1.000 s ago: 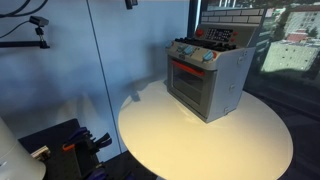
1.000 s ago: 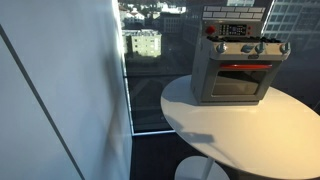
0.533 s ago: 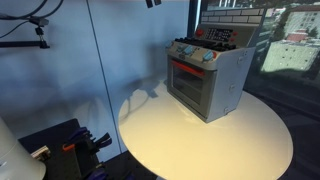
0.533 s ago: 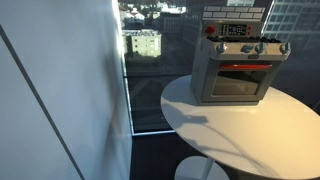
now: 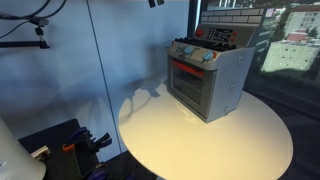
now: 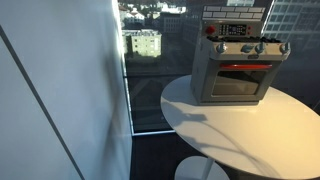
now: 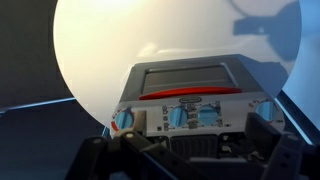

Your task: Turn the second right switch to the right

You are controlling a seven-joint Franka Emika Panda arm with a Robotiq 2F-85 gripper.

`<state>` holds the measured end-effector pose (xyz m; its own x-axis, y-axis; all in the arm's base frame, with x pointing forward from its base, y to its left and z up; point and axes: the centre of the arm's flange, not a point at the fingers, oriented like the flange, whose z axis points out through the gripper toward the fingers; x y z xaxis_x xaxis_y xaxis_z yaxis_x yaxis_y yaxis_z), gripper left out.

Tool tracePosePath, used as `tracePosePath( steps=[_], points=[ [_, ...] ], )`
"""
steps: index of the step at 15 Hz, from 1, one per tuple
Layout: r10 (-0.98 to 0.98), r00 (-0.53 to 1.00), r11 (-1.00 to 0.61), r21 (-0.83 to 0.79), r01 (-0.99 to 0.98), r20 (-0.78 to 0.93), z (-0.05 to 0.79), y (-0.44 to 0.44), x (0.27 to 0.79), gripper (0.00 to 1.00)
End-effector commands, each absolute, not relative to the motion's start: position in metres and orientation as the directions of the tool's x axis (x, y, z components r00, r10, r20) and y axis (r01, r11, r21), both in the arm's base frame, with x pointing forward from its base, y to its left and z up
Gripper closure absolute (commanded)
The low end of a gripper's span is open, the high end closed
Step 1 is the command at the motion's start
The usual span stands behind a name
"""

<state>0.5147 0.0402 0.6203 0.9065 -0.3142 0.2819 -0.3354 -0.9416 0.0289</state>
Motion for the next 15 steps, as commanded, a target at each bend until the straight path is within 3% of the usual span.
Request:
tracePosePath(
  steps=[1, 15],
  points=[
    [-0.319, 0.900, -0.941, 0.012, -0.338, 0.298, 0.622, 0.031, 0.516, 0.00],
    [-0.284, 0.887, -0.957, -0.045, -0.287, 0.365, 0.561, -0.014, 0.559, 0.00]
  ],
)
